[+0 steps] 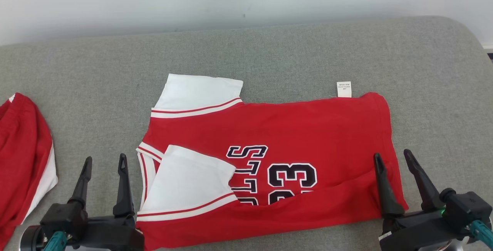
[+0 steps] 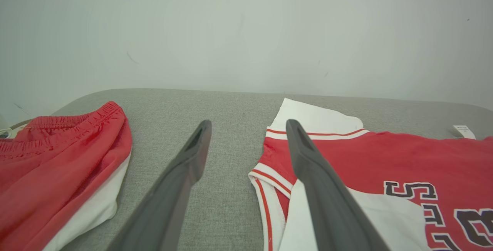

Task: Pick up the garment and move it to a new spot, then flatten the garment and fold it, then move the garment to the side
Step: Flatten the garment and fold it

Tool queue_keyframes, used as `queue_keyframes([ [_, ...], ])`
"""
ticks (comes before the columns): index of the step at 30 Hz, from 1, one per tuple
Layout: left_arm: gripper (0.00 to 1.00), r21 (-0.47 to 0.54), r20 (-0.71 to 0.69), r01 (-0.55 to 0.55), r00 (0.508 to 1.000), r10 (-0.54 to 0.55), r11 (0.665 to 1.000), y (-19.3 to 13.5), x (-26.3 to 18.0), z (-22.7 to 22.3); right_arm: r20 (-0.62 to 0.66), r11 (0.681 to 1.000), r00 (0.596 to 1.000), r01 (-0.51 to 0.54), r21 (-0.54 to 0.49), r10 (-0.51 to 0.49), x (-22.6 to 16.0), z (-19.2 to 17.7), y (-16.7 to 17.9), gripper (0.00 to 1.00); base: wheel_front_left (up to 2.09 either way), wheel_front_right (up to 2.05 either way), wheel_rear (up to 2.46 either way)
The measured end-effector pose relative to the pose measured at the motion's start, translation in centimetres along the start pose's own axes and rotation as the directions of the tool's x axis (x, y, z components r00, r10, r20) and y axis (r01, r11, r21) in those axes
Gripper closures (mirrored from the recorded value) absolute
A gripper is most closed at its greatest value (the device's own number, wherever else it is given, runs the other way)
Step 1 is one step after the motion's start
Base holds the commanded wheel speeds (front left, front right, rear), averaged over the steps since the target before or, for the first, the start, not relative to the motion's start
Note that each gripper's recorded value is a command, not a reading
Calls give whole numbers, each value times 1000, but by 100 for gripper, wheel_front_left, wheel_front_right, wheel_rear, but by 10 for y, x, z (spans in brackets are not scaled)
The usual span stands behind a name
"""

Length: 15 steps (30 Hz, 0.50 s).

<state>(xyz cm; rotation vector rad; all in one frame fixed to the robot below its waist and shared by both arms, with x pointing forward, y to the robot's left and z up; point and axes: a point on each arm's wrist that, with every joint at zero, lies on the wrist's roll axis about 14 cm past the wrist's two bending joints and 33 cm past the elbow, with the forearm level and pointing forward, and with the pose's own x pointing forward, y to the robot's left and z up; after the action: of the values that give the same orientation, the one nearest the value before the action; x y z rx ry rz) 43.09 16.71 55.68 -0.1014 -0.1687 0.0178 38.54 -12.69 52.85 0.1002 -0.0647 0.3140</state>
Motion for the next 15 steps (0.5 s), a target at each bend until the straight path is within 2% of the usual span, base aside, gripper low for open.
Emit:
queue_keyframes([
  [10, 0, -3, -16, 15, 1000, -15, 1000, -2, 1, -3, -12, 1000, 1000, -2, 26, 2, -2, -3, 2, 0, 0, 0, 0],
  [15, 0, -1, -37, 92, 995, -92, 996, -15, 19, -1, -19, 999, 1000, 3, 37, -3, 0, -6, 0, 0, 0, 0, 0],
])
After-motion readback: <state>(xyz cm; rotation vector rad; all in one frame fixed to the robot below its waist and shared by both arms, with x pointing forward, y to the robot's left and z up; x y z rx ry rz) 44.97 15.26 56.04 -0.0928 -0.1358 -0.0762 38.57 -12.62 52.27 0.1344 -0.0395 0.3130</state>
